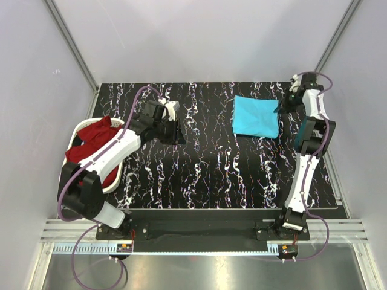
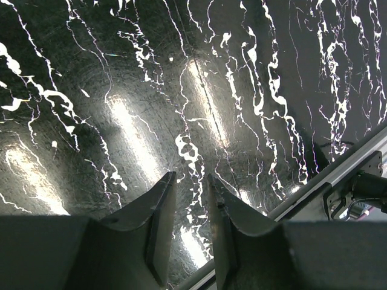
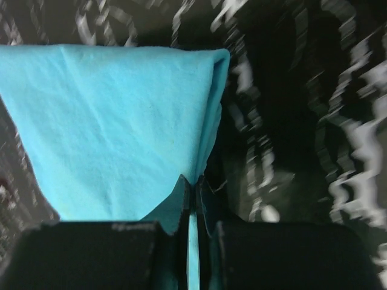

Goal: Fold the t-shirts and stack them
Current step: Neatly place the folded tshirt to the corner

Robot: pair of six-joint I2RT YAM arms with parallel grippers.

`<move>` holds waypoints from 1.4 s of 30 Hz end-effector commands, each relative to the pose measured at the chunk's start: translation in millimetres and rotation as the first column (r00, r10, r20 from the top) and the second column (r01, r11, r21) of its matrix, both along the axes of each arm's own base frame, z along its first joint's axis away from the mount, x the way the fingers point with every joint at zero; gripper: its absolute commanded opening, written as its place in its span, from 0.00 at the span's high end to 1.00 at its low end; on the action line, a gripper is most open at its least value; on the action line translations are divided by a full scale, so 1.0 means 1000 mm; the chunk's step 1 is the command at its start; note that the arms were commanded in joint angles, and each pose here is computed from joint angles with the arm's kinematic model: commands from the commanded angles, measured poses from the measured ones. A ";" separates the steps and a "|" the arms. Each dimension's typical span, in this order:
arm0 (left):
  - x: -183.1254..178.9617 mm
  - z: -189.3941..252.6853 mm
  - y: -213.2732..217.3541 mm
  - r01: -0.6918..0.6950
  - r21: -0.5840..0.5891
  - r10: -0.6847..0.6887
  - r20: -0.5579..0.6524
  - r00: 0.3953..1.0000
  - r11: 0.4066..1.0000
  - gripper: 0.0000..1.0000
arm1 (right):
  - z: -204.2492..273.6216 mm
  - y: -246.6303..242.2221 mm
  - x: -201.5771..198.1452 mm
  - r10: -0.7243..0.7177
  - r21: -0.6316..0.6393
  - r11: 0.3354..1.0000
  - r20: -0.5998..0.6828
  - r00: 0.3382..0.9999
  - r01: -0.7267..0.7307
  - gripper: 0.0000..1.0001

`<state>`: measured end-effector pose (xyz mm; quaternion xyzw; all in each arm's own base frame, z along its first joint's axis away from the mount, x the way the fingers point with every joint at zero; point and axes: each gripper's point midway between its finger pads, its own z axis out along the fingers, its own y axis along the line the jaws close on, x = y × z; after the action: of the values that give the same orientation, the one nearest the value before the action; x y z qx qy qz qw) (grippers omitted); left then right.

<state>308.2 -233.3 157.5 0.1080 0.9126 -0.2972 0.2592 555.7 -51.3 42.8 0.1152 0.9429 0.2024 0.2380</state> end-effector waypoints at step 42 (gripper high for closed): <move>0.005 0.001 -0.007 0.053 -0.071 -0.055 -0.016 0.998 0.996 0.67 | 0.059 -0.163 0.128 0.030 -0.513 0.812 0.512 0.858 0.278 0.70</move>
<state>306.0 -237.2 146.6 0.1123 0.9117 -0.3236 0.2270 670.6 -202.5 79.7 0.0556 0.8783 -0.0545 0.4718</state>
